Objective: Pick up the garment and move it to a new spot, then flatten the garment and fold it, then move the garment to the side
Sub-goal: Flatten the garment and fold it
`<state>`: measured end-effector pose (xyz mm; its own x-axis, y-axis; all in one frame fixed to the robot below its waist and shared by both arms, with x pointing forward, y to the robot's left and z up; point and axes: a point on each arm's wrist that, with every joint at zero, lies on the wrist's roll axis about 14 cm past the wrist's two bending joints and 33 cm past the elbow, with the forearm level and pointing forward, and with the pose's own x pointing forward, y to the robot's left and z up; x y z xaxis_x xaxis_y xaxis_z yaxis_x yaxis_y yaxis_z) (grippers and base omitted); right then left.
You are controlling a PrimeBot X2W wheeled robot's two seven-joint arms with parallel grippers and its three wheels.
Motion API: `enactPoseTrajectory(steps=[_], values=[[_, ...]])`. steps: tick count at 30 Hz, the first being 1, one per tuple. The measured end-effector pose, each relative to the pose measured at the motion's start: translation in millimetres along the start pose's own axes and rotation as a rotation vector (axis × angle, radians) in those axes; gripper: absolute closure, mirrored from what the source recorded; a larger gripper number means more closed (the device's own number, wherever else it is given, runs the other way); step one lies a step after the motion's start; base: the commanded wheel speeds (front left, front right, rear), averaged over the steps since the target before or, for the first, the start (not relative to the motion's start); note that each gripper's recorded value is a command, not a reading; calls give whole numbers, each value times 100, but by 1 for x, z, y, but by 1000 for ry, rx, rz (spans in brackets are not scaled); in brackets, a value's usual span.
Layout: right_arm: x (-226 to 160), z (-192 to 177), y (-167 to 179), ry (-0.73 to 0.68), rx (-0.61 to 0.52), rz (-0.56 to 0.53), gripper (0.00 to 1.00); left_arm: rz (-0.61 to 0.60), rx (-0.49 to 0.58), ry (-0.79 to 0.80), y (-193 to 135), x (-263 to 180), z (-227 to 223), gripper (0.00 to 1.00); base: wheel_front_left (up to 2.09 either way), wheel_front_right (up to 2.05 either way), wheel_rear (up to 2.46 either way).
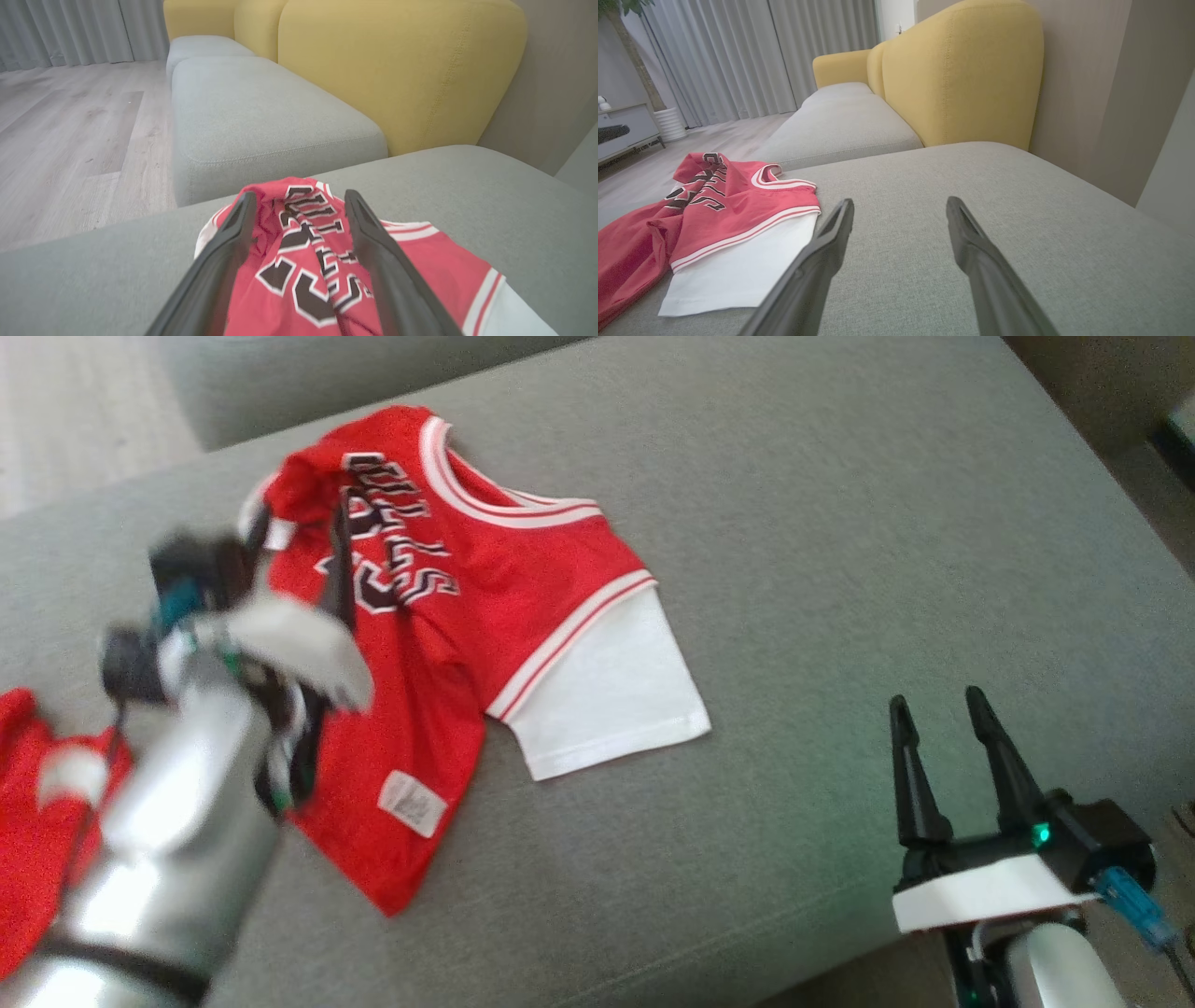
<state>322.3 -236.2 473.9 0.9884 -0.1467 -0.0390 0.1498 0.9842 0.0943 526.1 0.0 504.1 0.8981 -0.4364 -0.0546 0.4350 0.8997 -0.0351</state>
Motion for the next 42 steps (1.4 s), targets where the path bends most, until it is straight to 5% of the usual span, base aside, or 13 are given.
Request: enactPoseTrajectory(steps=[8,21,42], values=[[10,12,17,-44,-33,66,0,126,-114,-59,7,-96,-12,0,0,0,0],[16,3,49,-25,-47,173,0,287,-141,-46,23,-199,-37,0,0,0,0],[6,-18,67,40,-45,236,0,351,-82,-8,42,-255,-56,0,0,0,0]])
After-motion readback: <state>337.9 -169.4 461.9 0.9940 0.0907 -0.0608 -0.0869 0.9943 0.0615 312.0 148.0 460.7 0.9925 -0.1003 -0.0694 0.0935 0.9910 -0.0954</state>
